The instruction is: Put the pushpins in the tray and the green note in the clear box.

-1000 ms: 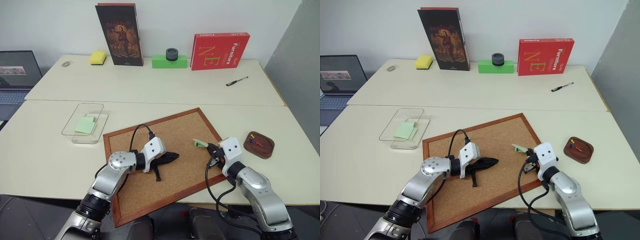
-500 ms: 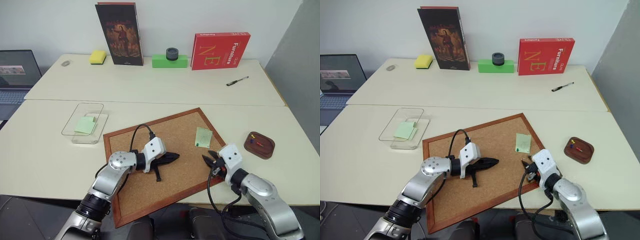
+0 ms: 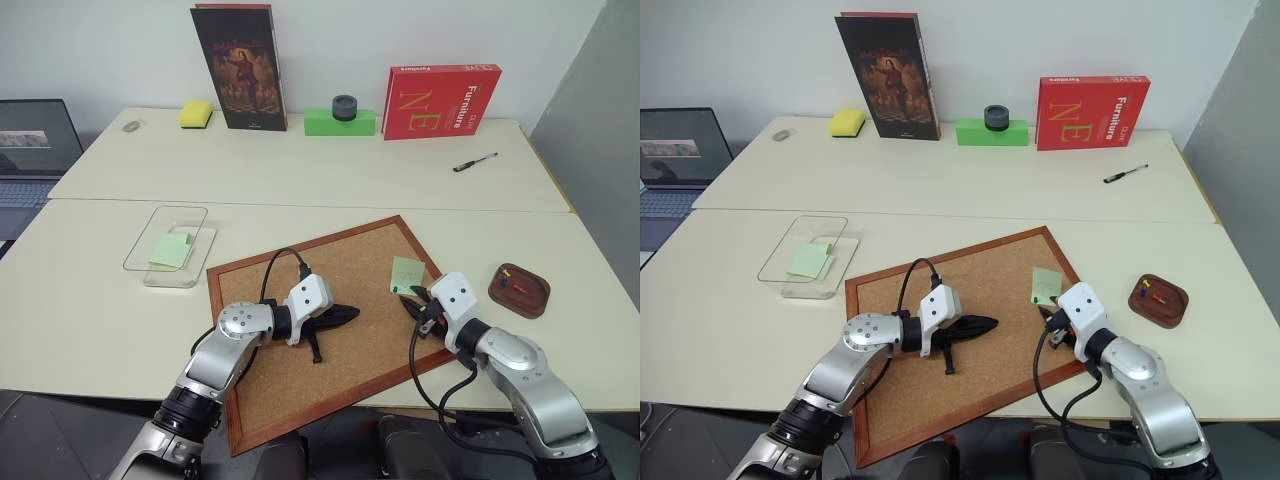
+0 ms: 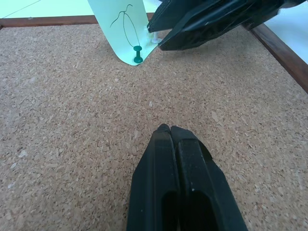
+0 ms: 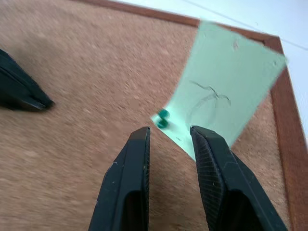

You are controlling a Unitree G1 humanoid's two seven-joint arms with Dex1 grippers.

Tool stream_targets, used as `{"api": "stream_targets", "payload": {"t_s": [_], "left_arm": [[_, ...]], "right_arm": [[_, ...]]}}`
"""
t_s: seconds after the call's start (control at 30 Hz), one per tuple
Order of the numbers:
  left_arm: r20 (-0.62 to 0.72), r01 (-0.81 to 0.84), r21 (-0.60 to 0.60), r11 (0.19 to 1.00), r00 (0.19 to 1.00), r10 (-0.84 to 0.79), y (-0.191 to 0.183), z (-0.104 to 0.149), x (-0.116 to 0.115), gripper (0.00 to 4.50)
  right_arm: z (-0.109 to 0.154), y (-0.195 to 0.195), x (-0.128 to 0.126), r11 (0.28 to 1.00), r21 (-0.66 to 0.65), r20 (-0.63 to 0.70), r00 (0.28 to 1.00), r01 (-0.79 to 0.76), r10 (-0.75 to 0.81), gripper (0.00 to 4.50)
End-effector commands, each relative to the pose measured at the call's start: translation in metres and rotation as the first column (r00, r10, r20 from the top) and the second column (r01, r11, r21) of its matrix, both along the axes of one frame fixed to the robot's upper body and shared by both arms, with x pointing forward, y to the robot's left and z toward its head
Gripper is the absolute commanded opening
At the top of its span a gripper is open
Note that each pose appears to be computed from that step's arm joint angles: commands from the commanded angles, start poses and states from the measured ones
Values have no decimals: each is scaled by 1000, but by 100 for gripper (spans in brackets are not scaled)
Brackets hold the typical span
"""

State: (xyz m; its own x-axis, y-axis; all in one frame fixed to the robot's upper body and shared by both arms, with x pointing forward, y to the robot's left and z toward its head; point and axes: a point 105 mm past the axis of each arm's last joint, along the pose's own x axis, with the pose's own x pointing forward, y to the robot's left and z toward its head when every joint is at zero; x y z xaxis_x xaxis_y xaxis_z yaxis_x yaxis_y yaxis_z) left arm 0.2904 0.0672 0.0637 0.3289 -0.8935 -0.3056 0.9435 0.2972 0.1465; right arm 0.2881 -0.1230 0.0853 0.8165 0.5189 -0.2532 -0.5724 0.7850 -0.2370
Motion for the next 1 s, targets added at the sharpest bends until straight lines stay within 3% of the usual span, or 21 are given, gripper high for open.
{"api": "stream_targets", "payload": {"t_s": [0.03, 0.43, 0.67, 1.0], "left_arm": [[-91, -20, 75, 997, 995, 27, 9, -29, -7, 0], [-92, -19, 75, 997, 995, 26, 9, -29, -7, 0], [-92, -20, 76, 997, 995, 27, 10, -29, -8, 0], [-93, -19, 76, 997, 995, 26, 10, -28, -8, 0]], "right_arm": [[8, -11, 9, 1000, -21, 55, 998, 22, -21, 140], [4, -15, 7, 1000, -10, 44, 999, 28, -27, 140], [3, -13, 6, 1000, -4, 40, 999, 23, -23, 6], [5, -16, 8, 999, -2, 50, 998, 38, -38, 6]]}}
